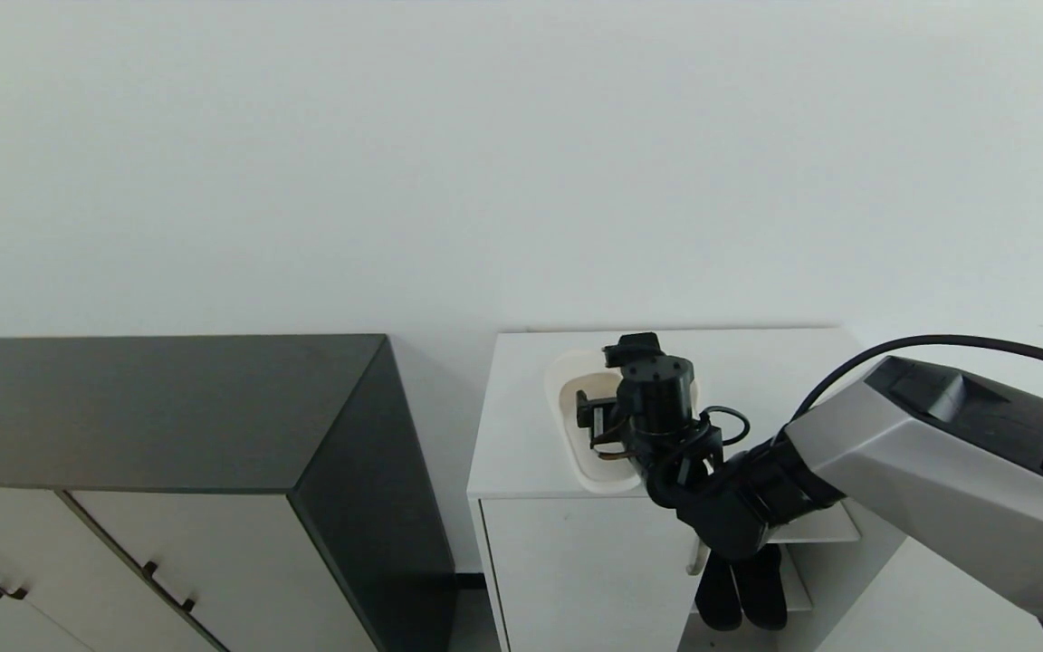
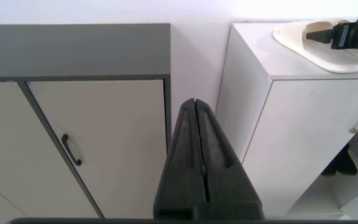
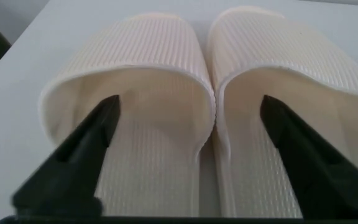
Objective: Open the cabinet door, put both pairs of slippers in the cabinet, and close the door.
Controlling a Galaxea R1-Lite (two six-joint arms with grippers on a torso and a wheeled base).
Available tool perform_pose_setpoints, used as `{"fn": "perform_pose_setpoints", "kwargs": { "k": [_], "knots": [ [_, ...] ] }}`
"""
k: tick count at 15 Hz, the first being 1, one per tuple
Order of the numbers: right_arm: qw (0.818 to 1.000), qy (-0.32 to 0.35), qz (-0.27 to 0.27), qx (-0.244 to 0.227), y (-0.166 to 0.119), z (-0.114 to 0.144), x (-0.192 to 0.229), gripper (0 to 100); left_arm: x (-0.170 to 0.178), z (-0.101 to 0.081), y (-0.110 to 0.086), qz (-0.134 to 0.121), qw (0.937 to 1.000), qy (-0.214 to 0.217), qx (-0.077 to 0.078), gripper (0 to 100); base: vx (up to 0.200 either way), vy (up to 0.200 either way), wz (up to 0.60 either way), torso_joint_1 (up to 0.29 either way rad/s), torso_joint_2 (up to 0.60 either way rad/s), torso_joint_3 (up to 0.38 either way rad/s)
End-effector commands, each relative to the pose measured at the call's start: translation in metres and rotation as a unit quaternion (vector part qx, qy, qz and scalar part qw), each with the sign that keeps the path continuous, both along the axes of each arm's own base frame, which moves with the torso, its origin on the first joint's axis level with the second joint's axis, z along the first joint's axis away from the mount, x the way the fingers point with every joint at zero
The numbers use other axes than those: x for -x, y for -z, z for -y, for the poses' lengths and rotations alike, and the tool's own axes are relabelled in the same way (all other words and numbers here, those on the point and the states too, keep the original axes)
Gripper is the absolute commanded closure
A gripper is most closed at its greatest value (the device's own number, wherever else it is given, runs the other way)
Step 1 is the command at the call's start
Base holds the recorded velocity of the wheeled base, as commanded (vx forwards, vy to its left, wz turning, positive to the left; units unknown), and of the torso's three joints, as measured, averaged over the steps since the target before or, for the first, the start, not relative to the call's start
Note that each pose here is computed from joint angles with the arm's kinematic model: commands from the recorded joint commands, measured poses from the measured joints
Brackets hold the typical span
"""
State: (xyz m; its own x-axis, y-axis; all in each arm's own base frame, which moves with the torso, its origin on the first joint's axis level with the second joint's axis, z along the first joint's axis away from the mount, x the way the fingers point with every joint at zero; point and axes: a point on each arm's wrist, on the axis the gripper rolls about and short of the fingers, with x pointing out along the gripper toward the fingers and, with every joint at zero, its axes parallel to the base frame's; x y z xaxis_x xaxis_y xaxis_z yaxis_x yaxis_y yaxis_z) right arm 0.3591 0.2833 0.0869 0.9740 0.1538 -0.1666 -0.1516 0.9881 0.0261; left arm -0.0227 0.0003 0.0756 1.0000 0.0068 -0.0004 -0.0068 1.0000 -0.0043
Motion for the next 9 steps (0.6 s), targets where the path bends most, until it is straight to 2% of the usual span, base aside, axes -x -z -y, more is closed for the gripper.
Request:
{"fn": "perform_pose_setpoints", "kwargs": {
  "k": [1, 5, 7, 9],
  "knots": [
    [1.000, 0.002, 0.000, -0.001, 0.005, -0.002, -0.006, 100, 0.000, 0.000, 0.000, -0.001, 1.0000, 0.000, 0.001, 100, 0.000, 0.000, 0.00, 0.000, 0.00, 0.000],
    [1.000, 0.005, 0.004, -0.003, 0.001, -0.001, -0.006, 100, 0.000, 0.000, 0.000, -0.001, 1.0000, 0.000, 0.001, 100, 0.000, 0.000, 0.00, 0.000, 0.00, 0.000],
    [1.000, 0.003, 0.019, -0.013, -0.028, 0.007, 0.009, 100, 0.000, 0.000, 0.000, -0.001, 1.0000, 0.000, 0.001, 100, 0.000, 0.000, 0.00, 0.000, 0.00, 0.000],
    [1.000, -0.013, 0.025, -0.008, -0.056, 0.020, 0.041, 100, 0.000, 0.000, 0.000, -0.001, 1.0000, 0.000, 0.000, 100, 0.000, 0.000, 0.00, 0.000, 0.00, 0.000]
  ]
}}
